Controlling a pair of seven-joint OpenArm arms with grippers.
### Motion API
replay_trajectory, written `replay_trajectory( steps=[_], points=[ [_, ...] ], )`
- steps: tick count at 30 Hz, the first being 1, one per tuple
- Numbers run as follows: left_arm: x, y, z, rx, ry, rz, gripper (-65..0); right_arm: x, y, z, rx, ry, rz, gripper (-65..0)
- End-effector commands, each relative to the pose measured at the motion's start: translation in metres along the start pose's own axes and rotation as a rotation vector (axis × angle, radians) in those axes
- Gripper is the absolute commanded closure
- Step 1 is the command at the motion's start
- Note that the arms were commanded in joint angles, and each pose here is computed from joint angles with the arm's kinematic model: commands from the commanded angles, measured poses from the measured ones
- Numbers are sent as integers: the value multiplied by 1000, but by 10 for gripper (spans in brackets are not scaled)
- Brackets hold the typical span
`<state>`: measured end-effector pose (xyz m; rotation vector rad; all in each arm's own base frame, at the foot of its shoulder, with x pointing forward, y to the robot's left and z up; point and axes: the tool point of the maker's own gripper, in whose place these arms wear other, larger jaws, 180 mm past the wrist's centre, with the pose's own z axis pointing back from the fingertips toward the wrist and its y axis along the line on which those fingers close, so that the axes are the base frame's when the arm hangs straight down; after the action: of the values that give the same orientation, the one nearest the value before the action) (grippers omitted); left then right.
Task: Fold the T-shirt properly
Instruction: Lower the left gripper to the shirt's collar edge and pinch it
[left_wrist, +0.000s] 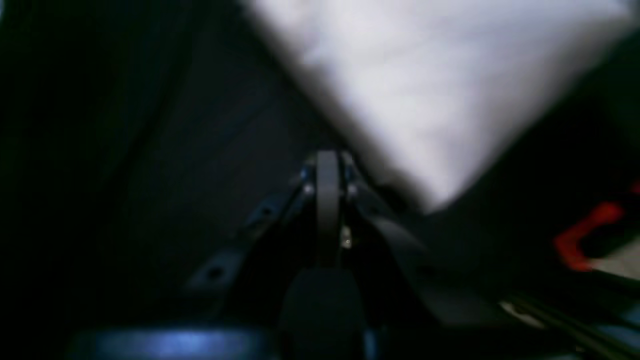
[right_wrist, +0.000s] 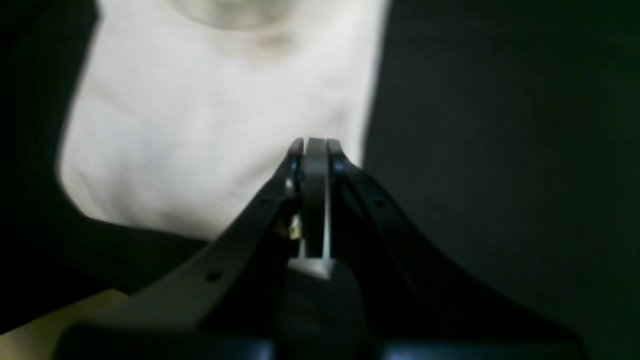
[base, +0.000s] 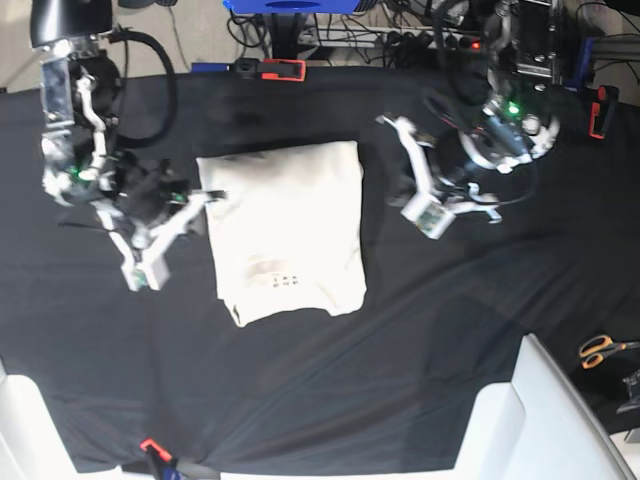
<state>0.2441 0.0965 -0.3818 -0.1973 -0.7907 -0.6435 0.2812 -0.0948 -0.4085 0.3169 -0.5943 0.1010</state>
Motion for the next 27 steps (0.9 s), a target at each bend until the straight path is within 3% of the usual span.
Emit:
replay_trajectory(
  steps=[1,11,27],
  points=[
    [11,2,2,10,-33,-21,0,13,0,6,6,-38,4,-5],
    [44,-21,-17,-52,-105,-15,0,-3,1,13,2,-11,-3,-5],
    [13,-36,-55,-140,11,6,0,-8,0,14,1,-2,-6,-5]
  ],
)
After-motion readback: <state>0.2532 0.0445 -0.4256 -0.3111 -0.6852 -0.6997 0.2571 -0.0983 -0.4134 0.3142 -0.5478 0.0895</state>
